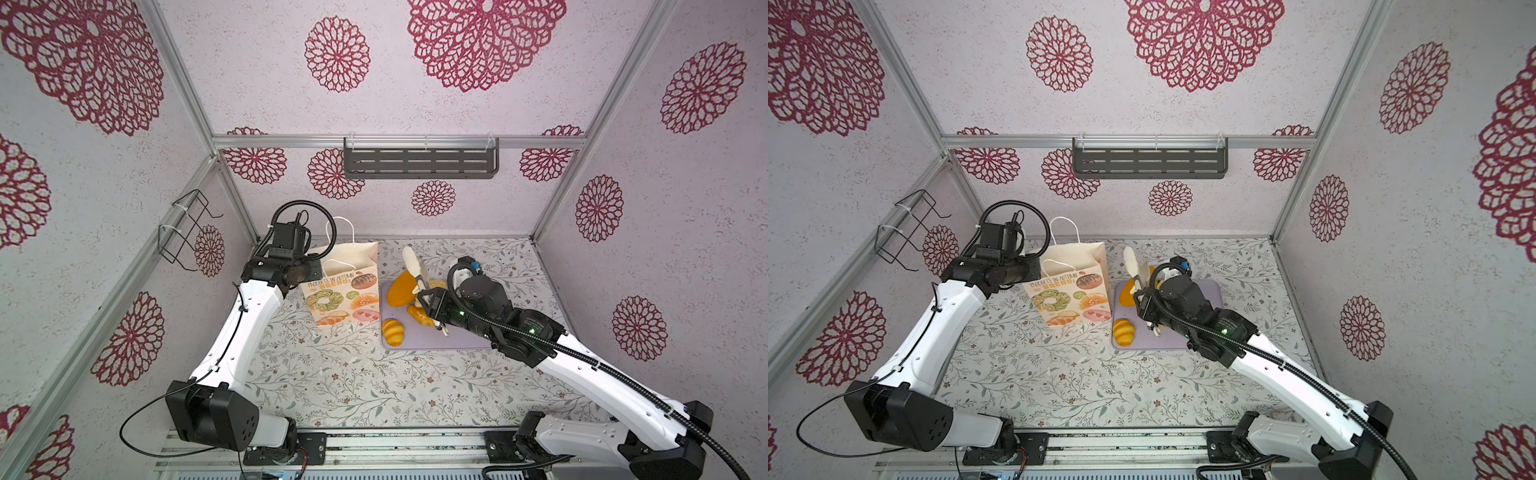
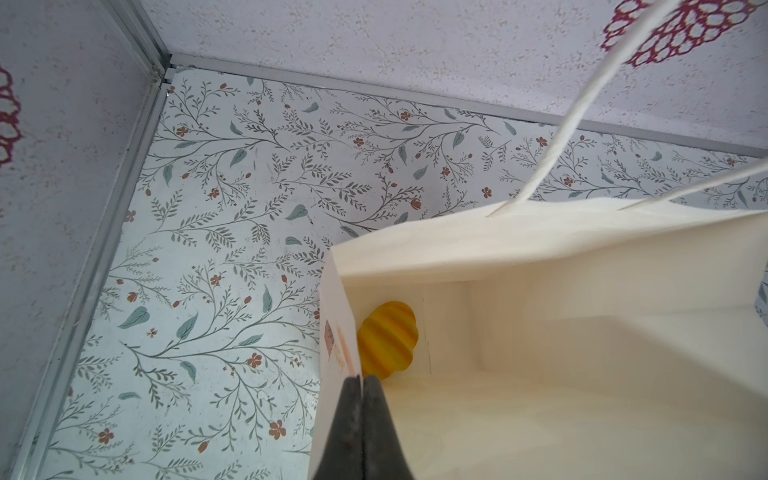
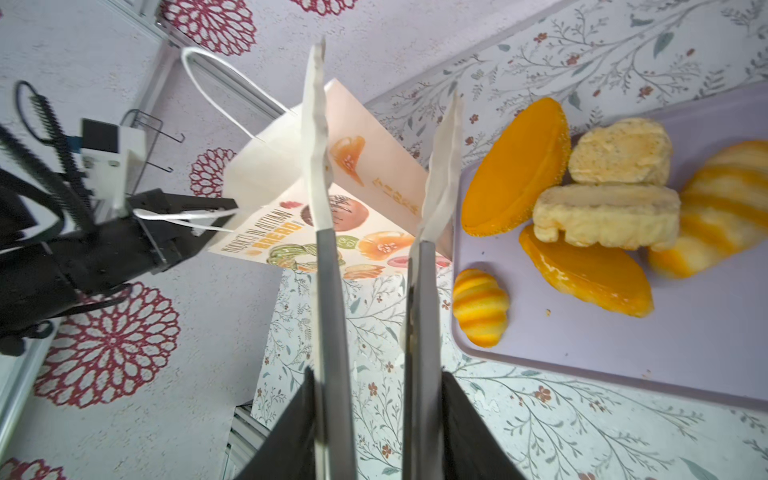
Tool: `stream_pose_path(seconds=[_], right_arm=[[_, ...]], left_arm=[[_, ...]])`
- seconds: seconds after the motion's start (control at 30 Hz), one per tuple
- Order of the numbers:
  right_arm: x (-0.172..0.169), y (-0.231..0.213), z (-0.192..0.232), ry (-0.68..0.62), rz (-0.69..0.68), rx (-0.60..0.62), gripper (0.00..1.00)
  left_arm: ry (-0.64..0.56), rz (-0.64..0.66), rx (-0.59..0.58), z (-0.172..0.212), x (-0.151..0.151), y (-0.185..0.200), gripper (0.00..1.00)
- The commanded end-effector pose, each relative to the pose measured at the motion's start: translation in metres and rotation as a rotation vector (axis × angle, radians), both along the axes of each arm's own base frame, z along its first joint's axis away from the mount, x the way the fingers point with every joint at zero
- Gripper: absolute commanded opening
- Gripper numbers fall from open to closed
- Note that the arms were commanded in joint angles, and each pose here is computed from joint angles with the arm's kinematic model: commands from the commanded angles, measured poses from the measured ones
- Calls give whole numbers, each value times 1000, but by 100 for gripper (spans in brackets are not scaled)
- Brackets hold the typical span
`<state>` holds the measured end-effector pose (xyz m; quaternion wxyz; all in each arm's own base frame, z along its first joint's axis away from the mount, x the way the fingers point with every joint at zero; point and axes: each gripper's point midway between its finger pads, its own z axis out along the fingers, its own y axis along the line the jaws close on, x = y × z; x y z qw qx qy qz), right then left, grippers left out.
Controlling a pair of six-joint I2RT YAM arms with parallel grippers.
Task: Place the fake bread into the paper bag
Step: 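Withdraw the open tongs from the bag back over the tray, then lower the tongs onto the orange bread slice and squeeze them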
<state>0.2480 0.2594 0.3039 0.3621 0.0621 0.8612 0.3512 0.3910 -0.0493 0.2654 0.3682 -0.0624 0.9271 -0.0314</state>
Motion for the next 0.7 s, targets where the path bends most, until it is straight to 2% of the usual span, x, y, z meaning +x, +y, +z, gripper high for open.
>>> stream_pose_path(seconds=[0.0, 0.27, 0.67], right_arm=[[1, -15, 6, -22, -62, 25, 44], [-18, -32, -26, 60, -46, -52, 44], [-43, -73, -50, 112, -40, -112, 46]], left_arm=[[-16, -7, -44, 2, 2, -5, 0], [-18, -37, -101, 2, 2, -16, 0], [-26, -13, -28, -2, 1, -10, 0]])
